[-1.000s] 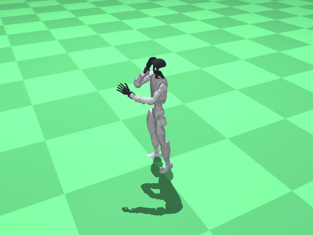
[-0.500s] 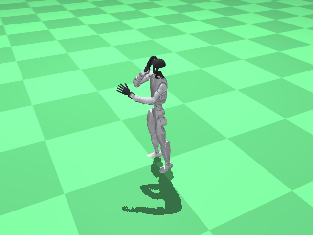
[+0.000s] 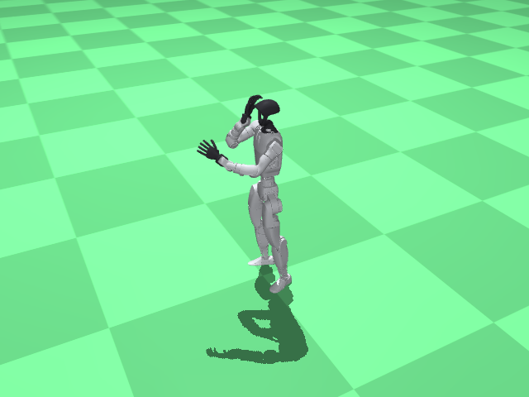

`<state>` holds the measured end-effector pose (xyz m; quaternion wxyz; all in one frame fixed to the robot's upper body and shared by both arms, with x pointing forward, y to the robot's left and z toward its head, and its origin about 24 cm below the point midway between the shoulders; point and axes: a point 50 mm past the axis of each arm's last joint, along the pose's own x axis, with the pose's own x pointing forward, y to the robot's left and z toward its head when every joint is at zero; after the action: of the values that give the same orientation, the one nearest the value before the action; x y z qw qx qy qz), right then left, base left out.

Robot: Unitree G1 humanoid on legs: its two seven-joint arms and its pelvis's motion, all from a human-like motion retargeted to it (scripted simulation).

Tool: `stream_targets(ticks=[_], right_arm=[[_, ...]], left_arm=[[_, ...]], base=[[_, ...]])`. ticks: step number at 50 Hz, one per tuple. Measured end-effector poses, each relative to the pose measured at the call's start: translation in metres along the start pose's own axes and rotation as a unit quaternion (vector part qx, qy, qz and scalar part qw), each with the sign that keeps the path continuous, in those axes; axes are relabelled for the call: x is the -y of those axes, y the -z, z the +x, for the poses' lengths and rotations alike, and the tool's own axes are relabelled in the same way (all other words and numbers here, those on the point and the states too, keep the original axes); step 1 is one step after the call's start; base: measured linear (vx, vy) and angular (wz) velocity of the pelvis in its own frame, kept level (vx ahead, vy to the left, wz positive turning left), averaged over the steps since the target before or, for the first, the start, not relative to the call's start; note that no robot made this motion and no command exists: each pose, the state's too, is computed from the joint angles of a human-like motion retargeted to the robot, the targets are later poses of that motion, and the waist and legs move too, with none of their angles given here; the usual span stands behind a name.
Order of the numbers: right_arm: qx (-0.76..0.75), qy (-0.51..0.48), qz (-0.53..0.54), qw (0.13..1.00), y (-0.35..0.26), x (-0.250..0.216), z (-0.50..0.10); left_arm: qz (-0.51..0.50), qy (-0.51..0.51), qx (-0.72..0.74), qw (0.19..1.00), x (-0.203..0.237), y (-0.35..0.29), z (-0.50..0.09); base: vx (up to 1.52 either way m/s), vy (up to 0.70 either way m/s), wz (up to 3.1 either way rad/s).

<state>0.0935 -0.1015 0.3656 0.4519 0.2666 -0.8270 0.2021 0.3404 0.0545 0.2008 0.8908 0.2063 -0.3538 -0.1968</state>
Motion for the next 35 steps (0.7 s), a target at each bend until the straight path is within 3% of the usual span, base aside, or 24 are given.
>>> stream_targets(ticks=[4,7,10,13,16,22,27,31,35], right_arm=[[-0.034,0.021,-0.028,0.999,0.002,0.005,-0.013],[-0.237,0.03,-0.093,0.966,0.05,0.024,-0.063],[-0.482,0.019,-0.153,0.863,0.099,0.051,-0.148],[-0.564,0.057,-0.169,0.806,0.114,0.061,-0.189],[-0.47,0.088,-0.132,0.868,0.109,0.049,-0.147],[-0.124,0.017,-0.036,0.992,0.046,0.006,-0.02],[0.035,0.019,0.004,0.999,-0.008,-0.005,0.001],[-0.156,0.035,-0.056,0.986,0.029,0.014,-0.042],[-0.485,0.004,-0.134,0.864,0.093,0.046,-0.149]], left_arm=[[0.0,-0.014,0.016,1.0,-0.001,-0.005,0.002],[0.006,-0.021,0.011,1.0,0.0,-0.005,0.003],[0.005,-0.027,-0.007,1.0,0.001,-0.003,0.003],[0.002,-0.036,-0.015,0.999,0.0,-0.002,0.004],[-0.003,-0.042,-0.007,0.999,-0.002,-0.003,0.003],[-0.007,-0.019,-0.004,1.0,-0.004,-0.001,-0.001],[-0.006,-0.018,0.017,1.0,-0.005,-0.006,0.001],[-0.003,-0.027,0.024,0.999,-0.004,-0.01,0.003],[-0.002,-0.023,-0.001,1.0,0.001,-0.005,0.002]], base=[[0.0,0.0,0.0],[0.0,0.0,0.0],[0.0,0.0,0.0],[0.0,0.0,0.0],[0.0,0.0,0.0],[0.0,0.0,0.0],[0.0,0.0,0.0],[0.0,0.0,0.0],[0.0,0.0,0.0]])
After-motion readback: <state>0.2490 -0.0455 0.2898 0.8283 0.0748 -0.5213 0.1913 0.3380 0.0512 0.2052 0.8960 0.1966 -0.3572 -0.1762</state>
